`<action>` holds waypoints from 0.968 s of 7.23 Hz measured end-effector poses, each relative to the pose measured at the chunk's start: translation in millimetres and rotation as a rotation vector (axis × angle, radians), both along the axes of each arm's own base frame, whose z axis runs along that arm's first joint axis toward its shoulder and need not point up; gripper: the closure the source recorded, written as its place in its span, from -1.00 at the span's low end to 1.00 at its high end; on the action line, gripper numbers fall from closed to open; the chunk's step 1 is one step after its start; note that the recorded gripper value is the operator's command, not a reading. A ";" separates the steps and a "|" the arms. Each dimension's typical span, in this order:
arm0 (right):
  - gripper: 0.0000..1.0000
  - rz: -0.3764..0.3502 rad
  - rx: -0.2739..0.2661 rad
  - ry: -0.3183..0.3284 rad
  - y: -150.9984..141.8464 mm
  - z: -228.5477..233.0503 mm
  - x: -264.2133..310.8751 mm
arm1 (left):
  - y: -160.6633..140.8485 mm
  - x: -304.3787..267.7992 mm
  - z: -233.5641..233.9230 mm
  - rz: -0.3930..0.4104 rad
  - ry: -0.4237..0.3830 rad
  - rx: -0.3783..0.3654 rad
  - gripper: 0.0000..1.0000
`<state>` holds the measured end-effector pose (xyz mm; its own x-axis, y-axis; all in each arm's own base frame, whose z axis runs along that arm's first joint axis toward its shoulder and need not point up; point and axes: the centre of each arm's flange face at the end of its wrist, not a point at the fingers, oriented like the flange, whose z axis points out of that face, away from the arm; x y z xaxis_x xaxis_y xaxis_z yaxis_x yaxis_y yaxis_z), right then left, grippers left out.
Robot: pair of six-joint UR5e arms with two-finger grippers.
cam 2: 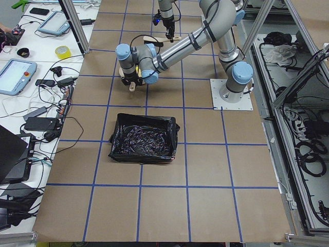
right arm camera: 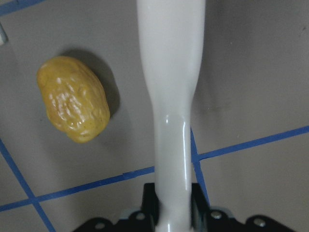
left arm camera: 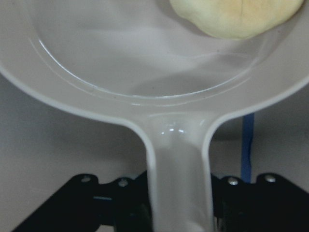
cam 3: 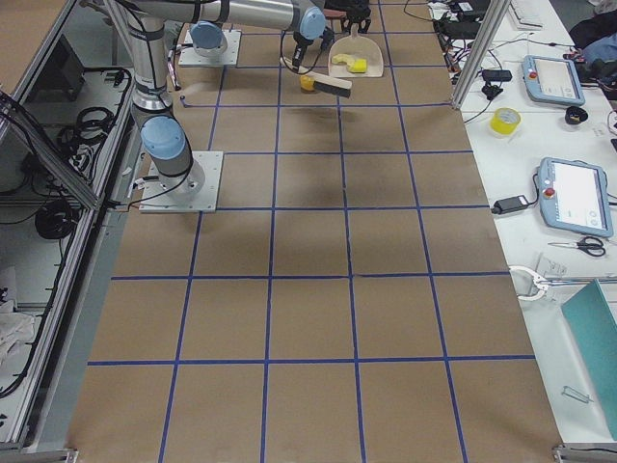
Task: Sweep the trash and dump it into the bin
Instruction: 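Sweep the yellow potato into the dustpan with the brush in the right gripper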
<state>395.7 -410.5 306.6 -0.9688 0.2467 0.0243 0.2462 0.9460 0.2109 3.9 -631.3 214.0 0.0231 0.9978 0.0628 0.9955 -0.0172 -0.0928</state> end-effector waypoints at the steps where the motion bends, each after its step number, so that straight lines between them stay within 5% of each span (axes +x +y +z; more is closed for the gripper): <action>1: 1.00 0.036 -0.009 -0.001 16.9 -1.8 7.3 | 12.6 -1.3 -0.4 0.001 0.002 0.012 1.00; 4: 1.00 0.117 -0.042 0.006 57.7 -17.6 32.7 | 53.8 -4.1 -3.1 0.012 0.007 0.035 1.00; 7: 1.00 0.105 -0.048 0.003 79.5 -46.0 36.2 | 76.9 -9.5 -9.7 0.020 0.003 0.008 1.00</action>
